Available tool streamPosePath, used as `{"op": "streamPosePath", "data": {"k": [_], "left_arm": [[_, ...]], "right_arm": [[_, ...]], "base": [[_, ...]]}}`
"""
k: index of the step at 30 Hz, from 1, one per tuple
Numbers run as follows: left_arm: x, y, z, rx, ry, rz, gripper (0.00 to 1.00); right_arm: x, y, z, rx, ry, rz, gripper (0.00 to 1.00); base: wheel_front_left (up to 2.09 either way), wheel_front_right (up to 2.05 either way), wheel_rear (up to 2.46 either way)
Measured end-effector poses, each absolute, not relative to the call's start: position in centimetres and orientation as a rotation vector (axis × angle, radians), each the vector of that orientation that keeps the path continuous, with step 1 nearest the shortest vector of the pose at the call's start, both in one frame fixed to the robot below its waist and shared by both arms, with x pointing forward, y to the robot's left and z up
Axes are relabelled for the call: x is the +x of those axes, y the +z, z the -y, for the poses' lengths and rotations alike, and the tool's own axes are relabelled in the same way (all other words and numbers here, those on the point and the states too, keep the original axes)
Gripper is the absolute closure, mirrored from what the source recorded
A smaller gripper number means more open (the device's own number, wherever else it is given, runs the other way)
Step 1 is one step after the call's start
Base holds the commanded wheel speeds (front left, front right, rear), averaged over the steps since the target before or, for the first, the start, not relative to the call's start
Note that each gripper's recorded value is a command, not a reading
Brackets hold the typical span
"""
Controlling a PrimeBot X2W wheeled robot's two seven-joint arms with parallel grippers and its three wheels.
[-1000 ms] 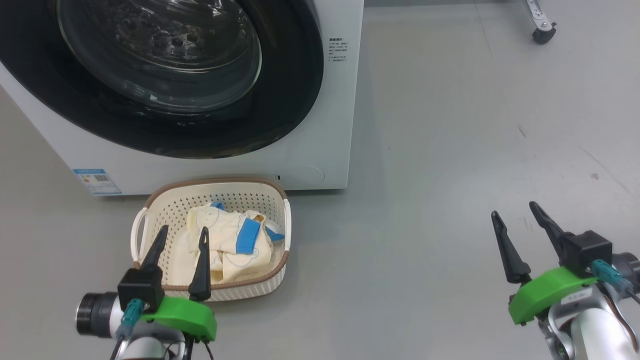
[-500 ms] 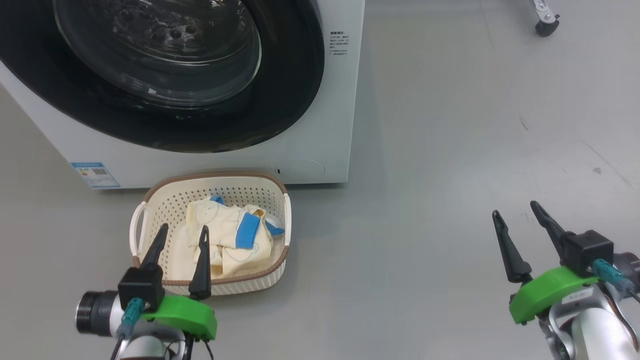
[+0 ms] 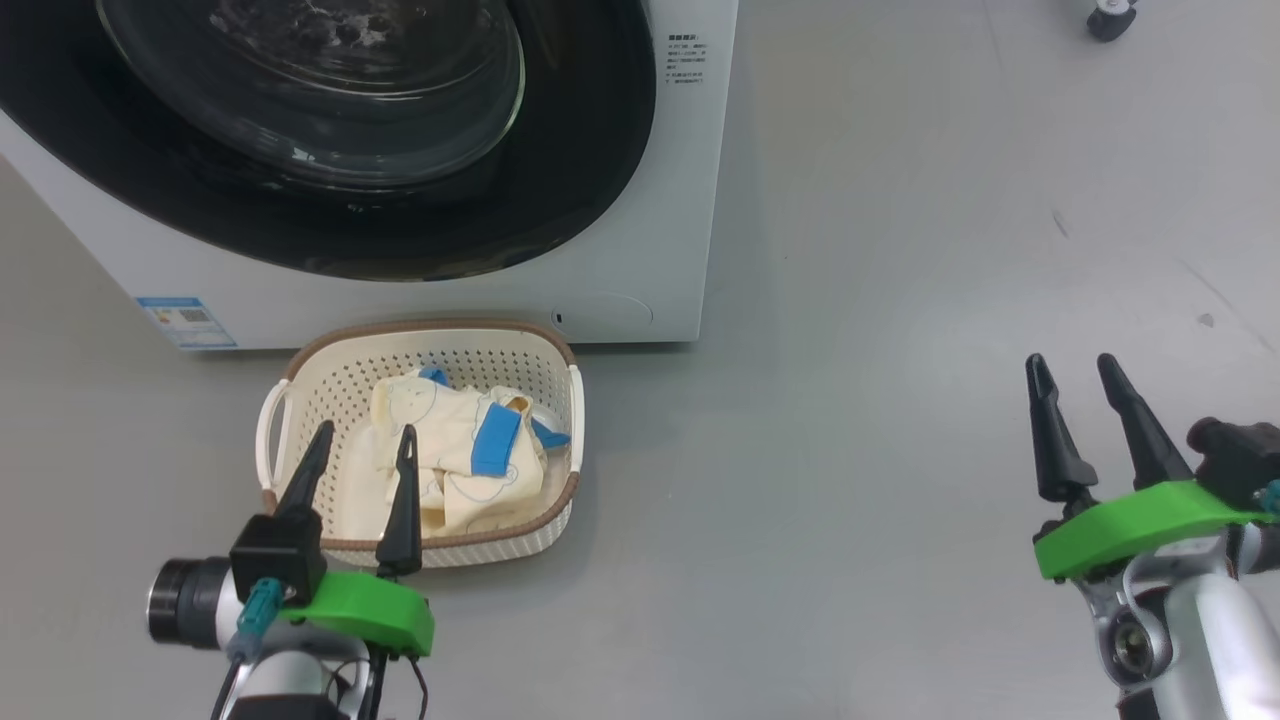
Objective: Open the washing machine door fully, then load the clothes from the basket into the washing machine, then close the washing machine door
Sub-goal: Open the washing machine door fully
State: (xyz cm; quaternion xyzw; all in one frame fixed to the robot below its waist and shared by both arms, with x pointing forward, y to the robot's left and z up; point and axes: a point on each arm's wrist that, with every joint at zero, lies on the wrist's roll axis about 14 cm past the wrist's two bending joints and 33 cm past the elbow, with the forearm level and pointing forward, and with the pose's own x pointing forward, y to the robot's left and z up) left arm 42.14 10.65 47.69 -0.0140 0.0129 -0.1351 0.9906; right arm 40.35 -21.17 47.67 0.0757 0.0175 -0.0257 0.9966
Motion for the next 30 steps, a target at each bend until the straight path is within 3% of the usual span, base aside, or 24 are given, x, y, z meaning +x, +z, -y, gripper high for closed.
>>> {"op": "streamPosePath", "data": {"k": [7, 8, 9, 10, 21, 30], "left_arm": [[42.7, 47.4, -10.7, -0.030, -0.268, -0.031, 0.00], [42.7, 47.4, -10.7, -0.030, -0.268, -0.030, 0.00], [42.8, 47.4, -10.7, -0.030, -0.267, -0.030, 0.00], [42.9, 47.4, -10.7, -0.030, -0.267, -0.030, 0.00], [43.6, 47.3, -11.1, -0.022, -0.252, -0.025, 0.00], [44.3, 47.3, -11.7, -0.023, -0.234, -0.021, 0.00]], "right_arm": [[42.1, 48.5, 21.6, 0.459, -0.101, 0.020, 0.00], [42.3, 48.7, 21.6, 0.496, -0.106, 0.028, 0.11], [42.6, 48.8, 21.7, 0.541, -0.112, 0.035, 0.60], [42.9, 48.9, 21.7, 0.580, -0.116, 0.040, 0.98], [46.5, 49.1, 20.8, 1.126, -0.129, 0.042, 1.00], [50.4, 48.9, 18.2, 1.580, -0.056, -0.050, 1.00]], "base": [[0.00, 0.00, 0.00], [0.00, 0.00, 0.00], [0.00, 0.00, 0.00], [0.00, 0.00, 0.00], [0.00, 0.00, 0.00], [0.00, 0.00, 0.00]]}}
